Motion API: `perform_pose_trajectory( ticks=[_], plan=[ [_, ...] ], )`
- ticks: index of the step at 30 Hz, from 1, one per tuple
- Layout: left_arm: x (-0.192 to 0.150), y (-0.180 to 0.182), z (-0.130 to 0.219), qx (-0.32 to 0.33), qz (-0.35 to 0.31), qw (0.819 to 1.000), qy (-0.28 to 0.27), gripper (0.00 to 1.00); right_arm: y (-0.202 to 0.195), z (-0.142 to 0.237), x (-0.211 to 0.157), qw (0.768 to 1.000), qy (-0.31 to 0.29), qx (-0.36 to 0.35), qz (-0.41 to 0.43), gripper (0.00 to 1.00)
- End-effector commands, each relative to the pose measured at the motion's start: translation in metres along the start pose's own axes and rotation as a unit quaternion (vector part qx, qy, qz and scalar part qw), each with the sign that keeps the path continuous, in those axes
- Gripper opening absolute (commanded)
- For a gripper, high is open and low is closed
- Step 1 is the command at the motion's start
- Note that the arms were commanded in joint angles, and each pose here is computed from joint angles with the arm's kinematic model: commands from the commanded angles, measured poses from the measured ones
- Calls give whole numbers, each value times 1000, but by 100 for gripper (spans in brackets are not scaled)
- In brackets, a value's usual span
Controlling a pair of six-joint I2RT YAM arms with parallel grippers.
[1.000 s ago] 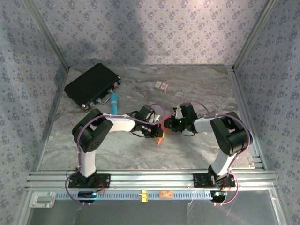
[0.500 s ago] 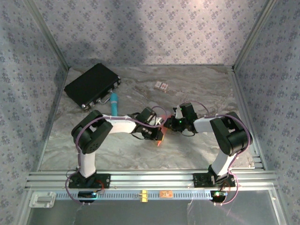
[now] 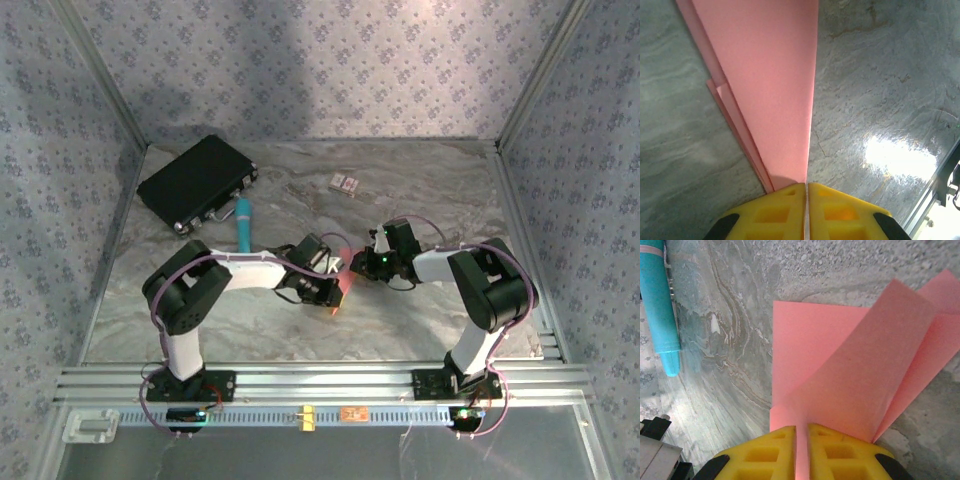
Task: Fold a paper plane with a square sheet of paper (pick it up from the middle)
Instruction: Fold the wing for the fifth time at the center of the table.
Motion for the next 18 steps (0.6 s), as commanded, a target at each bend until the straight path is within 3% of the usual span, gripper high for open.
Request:
perform_pose_trajectory(
  ticks=[1,13,18],
  plan=[
    [-18,3,3,10,5,999,30,12,-34,-11,-22,995,34,-83,-33,15],
    [5,-32,31,-30,-27,999,-33,15,-34,-12,-24,994,38,-96,-31,15],
    [15,-42,24,-56,-32,998,-21,16,-33,-13,-23,994,41,-94,-29,15]
  ],
)
Point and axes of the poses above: each hand's point on the last joint's axis, 136 mm out from that joint toward the fingers, its own z axis back along the fingers, its own y axis along the line the jaws close on, x = y × z, the point moved 5 cm from there along z, back along the fingers
